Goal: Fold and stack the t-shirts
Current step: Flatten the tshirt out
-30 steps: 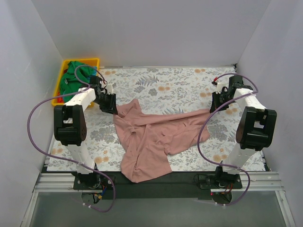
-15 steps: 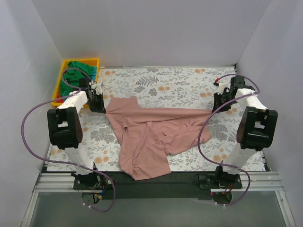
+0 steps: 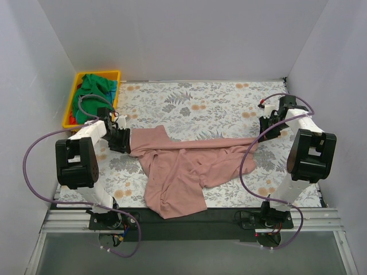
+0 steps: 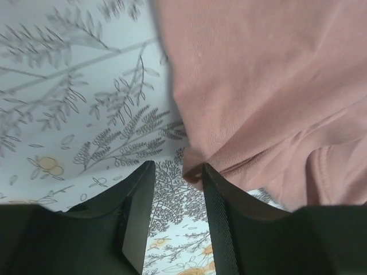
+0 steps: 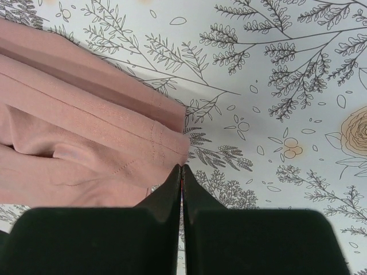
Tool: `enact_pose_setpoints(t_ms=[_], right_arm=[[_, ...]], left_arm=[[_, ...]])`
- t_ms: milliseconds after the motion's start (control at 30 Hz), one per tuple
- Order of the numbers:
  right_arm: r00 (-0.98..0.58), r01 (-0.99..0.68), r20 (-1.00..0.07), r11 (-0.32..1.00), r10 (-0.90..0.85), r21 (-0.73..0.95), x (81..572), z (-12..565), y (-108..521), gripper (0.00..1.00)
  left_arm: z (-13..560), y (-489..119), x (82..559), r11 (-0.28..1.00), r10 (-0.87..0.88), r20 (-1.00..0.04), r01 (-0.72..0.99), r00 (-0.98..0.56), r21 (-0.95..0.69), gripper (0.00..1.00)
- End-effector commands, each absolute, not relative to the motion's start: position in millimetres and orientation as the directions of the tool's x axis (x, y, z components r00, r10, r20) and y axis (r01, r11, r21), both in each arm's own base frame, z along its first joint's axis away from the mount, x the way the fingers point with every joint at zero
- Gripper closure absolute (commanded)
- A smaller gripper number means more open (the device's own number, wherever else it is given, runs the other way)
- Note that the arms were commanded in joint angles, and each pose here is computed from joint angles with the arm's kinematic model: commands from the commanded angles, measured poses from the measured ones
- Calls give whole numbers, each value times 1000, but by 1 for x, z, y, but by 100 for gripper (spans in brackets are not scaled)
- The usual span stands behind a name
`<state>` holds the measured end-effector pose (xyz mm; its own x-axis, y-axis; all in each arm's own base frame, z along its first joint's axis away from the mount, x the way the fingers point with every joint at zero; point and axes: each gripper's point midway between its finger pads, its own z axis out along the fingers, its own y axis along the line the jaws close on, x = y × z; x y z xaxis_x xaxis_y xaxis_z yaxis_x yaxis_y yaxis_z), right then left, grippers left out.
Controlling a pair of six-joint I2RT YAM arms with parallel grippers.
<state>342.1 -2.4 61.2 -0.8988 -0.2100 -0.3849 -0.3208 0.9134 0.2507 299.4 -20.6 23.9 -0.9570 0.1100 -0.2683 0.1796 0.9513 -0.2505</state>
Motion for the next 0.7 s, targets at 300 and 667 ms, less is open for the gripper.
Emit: enact_pose_setpoints(t_ms=[300,667], right_arm=[[-878,-344,-429,905,-214,251,354,79,-5,99],[-865,-355,-454,900,-214,252,366,88,-3,99]], left_arm=[[90,-27,424,942,-38,-517,142,-855,-304,59],[45,-39,432,966,16,-460,132,-888,-222,55]])
